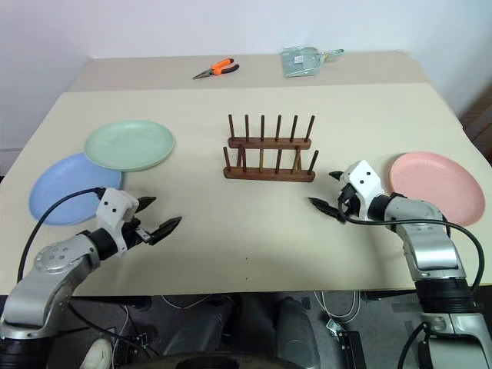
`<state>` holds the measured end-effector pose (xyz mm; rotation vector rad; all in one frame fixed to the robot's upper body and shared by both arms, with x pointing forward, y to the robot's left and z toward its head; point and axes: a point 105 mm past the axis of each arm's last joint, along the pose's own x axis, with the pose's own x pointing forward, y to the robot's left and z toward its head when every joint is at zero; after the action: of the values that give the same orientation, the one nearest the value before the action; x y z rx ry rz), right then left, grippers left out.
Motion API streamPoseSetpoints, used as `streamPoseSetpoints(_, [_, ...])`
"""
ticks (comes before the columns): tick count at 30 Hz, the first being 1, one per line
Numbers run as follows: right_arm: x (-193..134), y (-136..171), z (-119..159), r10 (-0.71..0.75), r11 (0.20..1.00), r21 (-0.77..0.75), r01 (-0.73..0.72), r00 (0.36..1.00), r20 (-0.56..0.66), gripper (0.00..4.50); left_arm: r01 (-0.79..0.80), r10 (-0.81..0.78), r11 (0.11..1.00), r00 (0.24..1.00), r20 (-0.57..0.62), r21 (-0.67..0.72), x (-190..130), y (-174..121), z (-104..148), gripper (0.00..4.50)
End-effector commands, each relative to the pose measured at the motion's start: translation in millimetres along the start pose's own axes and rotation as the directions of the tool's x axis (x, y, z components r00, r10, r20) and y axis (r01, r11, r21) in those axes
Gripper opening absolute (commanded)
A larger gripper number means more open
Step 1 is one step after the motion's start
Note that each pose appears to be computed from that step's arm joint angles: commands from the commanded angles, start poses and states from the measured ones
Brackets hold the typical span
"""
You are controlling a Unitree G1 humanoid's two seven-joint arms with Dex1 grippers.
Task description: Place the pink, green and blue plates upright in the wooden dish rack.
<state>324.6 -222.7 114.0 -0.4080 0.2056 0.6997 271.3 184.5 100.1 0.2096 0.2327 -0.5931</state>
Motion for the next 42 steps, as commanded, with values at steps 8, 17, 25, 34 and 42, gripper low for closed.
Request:
streamPoseSetpoints(8, [5,-7,12,-0.047,0.997,-0.051,0.050,0.998,0.046,4.48,0.027,-0.028,0.999,0.999,0.035,0.032,16,-8,7,4.50])
streamPoseSetpoints(17, [-1,-6,15,-0.126,0.991,-0.026,0.128,0.990,0.068,4.48,0.194,-0.199,0.975,0.980,0.032,0.106,87,-6,24,4.50])
streamPoseSetpoints(25, [-8,16,15,-0.195,0.980,-0.016,0.196,0.978,0.076,4.48,0.357,-0.358,0.928,0.934,-0.011,0.104,150,-17,33,4.50])
streamPoseSetpoints(34, [-22,24,17,-0.238,0.971,-0.010,0.239,0.970,0.058,4.50,0.456,-0.457,0.885,0.890,-0.013,0.092,176,-44,33,3.17])
streamPoseSetpoints(42, [-25,15,15,-0.232,0.972,-0.034,0.233,0.972,0.031,4.50,0.519,-0.525,0.844,0.851,0.010,0.133,157,-56,27,0.78])
